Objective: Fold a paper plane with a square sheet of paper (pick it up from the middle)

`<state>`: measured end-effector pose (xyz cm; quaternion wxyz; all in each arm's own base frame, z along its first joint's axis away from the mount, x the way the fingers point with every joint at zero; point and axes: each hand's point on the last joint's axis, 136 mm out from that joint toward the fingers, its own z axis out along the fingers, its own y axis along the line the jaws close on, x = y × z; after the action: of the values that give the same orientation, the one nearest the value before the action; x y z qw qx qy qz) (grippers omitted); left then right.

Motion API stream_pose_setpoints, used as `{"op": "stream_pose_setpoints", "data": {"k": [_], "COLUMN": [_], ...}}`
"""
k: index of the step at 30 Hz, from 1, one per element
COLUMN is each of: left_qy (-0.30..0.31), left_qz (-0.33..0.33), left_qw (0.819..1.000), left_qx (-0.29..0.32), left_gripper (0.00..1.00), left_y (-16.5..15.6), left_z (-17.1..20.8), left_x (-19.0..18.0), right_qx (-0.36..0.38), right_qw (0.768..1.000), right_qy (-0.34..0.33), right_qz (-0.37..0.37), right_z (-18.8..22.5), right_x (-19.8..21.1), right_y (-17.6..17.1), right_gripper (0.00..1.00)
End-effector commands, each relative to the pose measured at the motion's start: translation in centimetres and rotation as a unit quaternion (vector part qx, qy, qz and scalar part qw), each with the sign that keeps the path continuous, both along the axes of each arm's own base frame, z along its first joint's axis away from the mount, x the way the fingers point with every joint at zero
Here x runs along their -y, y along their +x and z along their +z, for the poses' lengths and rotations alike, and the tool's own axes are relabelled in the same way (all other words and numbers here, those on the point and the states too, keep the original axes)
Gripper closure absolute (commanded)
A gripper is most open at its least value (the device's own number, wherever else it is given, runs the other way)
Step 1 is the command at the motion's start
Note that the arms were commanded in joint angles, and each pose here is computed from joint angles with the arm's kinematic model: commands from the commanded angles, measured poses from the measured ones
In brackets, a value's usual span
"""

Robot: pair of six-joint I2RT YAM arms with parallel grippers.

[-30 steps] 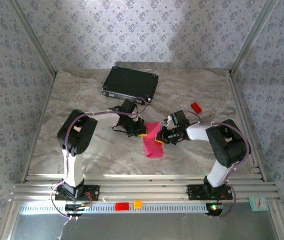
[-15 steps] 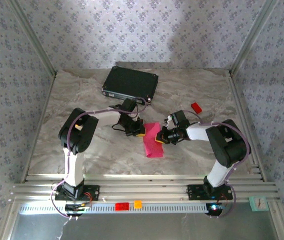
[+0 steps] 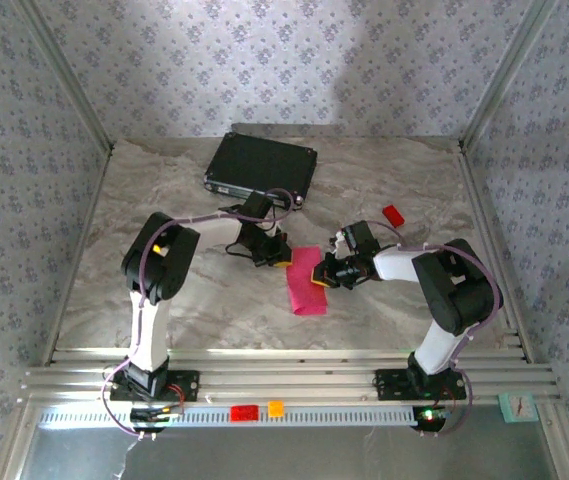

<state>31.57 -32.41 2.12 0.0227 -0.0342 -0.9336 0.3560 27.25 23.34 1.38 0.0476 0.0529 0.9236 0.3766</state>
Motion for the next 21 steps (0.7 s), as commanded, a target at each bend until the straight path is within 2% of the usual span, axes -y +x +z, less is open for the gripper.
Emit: {"op": "stream_pose_setpoints", "data": {"k": [1,7,12,17,21], "left_qy": [0.013,0.049,0.059,0.05,0.013], "left_qz": [0.022,0.091,0.128,0.133,0.117], "left_qw": [0.999,0.995,0.99,0.989,0.991], "left_qx": [0.02,0.011,0.024,0.044,0.062], "left_gripper": [0.98,1.0,1.0,1.0,1.0], "left_y": [1.9,3.7,5.2,5.9,5.7], "left_z": [-0.4,-1.3,-0.7,0.9,3.2], "left_x": [-0.5,-2.5,-3.8,-4.0,-2.8], "right_qx": [-0.114,-0.115,-0.117,-0.116,-0.115], "right_qw": [0.984,0.984,0.984,0.984,0.984], "right_qy": [-0.133,-0.131,-0.131,-0.129,-0.128], "right_qz": [-0.035,-0.035,-0.034,-0.036,-0.036], "right_z": [-6.2,-6.3,-6.4,-6.3,-6.3], "right_x": [5.2,5.1,5.2,5.2,5.2], "right_y": [-5.2,-5.3,-5.5,-5.4,-5.4], "right_gripper": [1.0,1.0,1.0,1.0,1.0]}}
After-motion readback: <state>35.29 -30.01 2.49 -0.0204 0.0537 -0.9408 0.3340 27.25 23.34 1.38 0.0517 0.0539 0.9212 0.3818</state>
